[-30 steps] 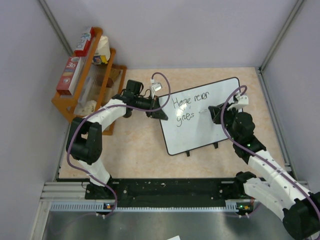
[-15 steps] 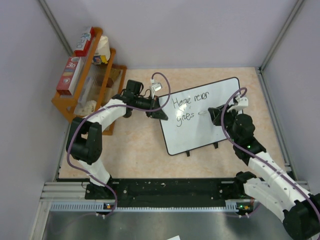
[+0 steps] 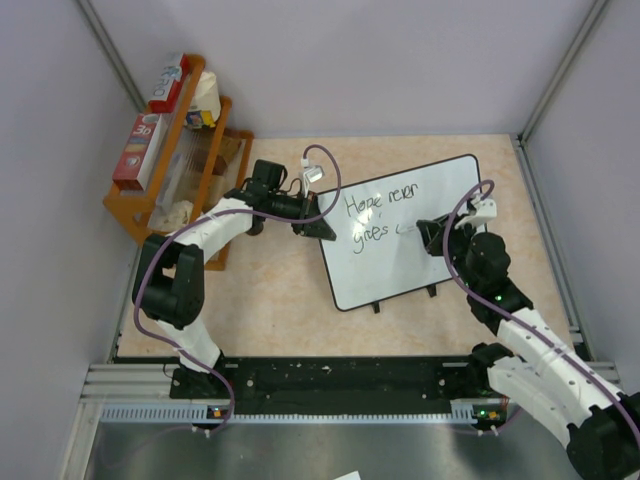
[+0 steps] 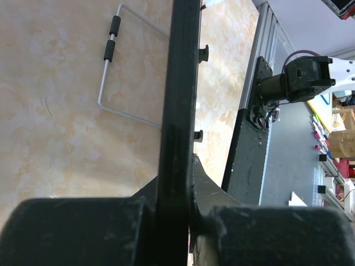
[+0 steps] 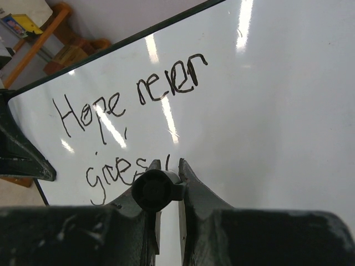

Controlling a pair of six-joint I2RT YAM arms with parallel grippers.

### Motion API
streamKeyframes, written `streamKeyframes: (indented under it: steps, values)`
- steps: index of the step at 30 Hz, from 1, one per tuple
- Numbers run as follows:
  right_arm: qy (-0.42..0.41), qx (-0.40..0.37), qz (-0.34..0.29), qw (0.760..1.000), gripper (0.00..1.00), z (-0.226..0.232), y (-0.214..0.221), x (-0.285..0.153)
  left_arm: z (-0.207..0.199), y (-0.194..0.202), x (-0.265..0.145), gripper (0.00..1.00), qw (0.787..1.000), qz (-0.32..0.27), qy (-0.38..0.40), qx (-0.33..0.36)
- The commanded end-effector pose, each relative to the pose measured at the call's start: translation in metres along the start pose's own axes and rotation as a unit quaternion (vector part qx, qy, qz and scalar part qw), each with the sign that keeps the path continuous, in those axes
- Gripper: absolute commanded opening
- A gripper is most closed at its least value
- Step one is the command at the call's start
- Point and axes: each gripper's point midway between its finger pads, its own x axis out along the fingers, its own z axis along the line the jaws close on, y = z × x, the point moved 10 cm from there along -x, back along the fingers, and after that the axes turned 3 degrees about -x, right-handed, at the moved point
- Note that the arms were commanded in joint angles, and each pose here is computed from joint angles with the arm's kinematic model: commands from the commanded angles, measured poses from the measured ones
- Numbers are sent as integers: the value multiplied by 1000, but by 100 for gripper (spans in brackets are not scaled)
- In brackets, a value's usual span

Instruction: Write a sentence on the whiteboard

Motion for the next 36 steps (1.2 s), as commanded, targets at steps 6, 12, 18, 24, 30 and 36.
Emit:
streamKeyframes:
  steps: [6,12,18,24,30,36]
  values:
    - [42,-6,-12,999,0,-8,-5,0,40,36,11,0,983,75,-161,43]
    - [37,-2,-29,999,0,-2,-18,5,40,36,10,0,983,74,-162,45]
    - [41,1,-38,998,0,1,-27,10,39,35,10,0,983,74,-163,45]
    - [41,6,-47,998,0,3,-32,12,40,36,10,0,982,76,-165,45]
    - [39,4,-40,998,0,2,-30,12,39,35,10,0,983,74,-164,45]
    - [33,1,-19,999,0,-1,-18,10,40,35,10,0,983,74,-165,46]
